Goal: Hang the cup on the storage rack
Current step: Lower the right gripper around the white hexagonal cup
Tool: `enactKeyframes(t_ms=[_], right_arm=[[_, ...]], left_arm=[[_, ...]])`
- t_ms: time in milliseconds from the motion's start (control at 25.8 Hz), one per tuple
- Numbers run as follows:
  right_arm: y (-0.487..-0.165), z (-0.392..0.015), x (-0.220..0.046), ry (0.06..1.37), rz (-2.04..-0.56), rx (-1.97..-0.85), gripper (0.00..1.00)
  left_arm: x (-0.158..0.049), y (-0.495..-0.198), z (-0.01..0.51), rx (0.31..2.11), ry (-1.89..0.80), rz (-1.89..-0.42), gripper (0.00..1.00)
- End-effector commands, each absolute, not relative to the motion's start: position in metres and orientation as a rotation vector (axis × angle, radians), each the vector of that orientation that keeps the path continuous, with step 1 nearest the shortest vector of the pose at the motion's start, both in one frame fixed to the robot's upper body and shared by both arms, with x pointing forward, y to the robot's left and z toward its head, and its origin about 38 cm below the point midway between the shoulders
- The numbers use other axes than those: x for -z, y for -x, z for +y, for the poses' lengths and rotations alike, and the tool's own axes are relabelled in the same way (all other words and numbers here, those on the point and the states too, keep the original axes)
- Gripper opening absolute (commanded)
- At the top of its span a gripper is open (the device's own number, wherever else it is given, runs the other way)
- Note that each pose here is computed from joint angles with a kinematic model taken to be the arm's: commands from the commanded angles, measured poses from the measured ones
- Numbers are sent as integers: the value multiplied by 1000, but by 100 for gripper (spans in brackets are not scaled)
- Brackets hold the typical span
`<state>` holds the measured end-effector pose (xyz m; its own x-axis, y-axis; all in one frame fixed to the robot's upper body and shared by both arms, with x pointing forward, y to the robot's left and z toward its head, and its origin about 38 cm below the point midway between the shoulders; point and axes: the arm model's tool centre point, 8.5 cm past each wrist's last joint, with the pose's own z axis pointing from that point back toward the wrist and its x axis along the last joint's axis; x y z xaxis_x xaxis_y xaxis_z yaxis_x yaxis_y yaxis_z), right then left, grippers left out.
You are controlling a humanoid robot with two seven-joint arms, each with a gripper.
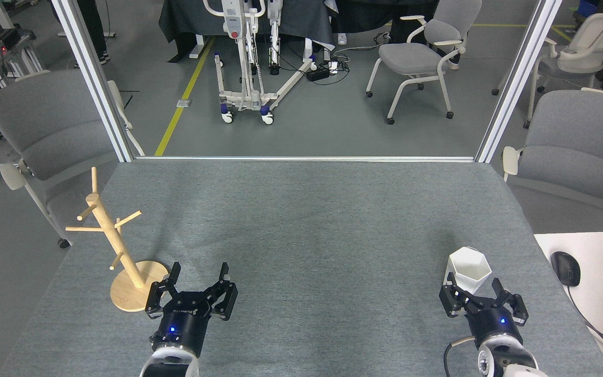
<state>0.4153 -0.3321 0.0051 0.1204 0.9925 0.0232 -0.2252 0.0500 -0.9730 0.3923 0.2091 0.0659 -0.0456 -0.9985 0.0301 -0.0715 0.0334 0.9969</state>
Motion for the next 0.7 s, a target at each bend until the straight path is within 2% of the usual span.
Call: enactKeyframes(t_ms=[0,271,658], right_arm=[[-419,-332,-5,1060,-972,-1197,100],[-434,-336,-13,1072,-974,-1206,100],[-434,-336,-8,1057,-963,-1206,100]], left_arm=[[-61,-392,209,1189,-1210,-1301,99],[-60,-392,210,1189,-1210,-1296,99],[-61,-392,209,1186,-1209,-1298,99]])
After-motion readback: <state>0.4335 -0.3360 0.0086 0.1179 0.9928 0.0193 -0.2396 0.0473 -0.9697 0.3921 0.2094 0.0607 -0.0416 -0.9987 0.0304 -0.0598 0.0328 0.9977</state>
